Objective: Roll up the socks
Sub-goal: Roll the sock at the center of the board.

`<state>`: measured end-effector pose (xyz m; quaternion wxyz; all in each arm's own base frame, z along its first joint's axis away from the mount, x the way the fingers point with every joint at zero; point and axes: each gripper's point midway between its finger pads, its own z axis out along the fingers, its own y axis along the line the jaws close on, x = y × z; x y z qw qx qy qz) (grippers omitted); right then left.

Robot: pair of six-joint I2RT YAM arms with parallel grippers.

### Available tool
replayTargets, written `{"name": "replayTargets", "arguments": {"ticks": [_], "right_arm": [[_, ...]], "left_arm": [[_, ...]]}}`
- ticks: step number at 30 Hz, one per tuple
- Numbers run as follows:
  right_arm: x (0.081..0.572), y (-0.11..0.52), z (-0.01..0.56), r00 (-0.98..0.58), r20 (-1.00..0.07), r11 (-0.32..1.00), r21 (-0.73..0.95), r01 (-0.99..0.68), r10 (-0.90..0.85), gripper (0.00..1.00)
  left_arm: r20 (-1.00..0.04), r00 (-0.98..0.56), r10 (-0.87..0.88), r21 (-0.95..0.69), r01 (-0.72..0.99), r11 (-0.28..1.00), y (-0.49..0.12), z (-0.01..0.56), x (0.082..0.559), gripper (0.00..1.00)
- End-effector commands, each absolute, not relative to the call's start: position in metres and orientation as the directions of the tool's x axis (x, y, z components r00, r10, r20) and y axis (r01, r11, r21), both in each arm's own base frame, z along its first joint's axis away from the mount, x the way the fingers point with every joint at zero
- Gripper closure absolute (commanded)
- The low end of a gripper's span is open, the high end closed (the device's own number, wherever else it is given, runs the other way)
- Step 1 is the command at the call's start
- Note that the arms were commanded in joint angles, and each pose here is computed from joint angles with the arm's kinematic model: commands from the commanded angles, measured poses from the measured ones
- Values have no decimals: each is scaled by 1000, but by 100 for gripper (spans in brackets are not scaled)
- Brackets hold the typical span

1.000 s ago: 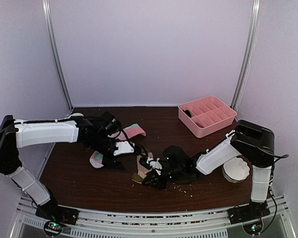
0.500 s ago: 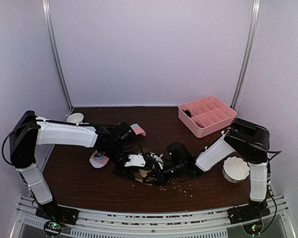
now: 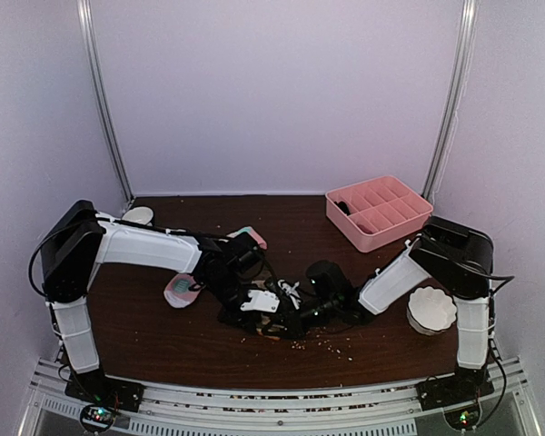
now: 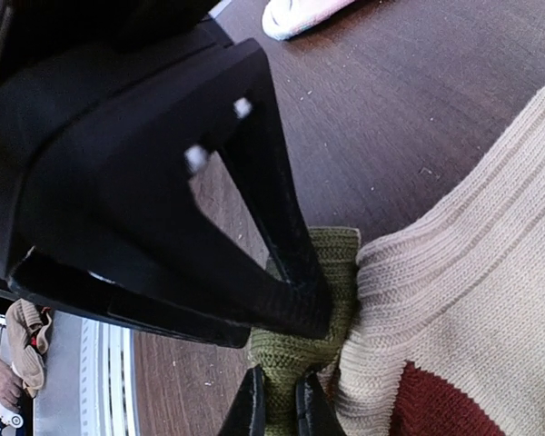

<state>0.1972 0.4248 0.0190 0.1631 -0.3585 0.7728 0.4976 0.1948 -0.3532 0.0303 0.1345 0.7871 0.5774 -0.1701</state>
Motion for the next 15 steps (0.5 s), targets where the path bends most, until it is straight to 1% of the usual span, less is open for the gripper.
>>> {"name": "replayTargets", "arguments": {"ticks": [1,3,5,7,8,10,14,15], "right_arm": [[170,363,-71,-821,-295,525,652,-547,-488,100],[171,365,-69,-826,-294,521,661,-540,-481,100],[170,367,-69,-829,-286,516,672,-531,-480,100],[171,367,-68,-829,-288,516,673,-531,-479,98],[172,368,-66,-826,-303,512,669,-539,-475,94],[176,366,-59,-818,-341,510,653,-560,-462,88],[188,360,-31,-785,-470,508,599,-619,-403,87],[191,360,-22,-779,-498,504,595,-626,-380,85]], "left_arm": [[-402,293,868,28,951,-308,-357,22,198,74],[-394,287,873,25,953,-302,-355,21,198,83],[-388,285,876,13,952,-304,-352,20,195,89],[-376,286,881,10,952,-305,-348,16,194,97],[-371,284,884,5,953,-304,-347,14,194,100],[-364,266,893,-27,955,-296,-345,12,191,100],[-347,221,911,-122,953,-277,-339,8,183,100],[-345,212,915,-136,953,-272,-339,7,182,100]]}}
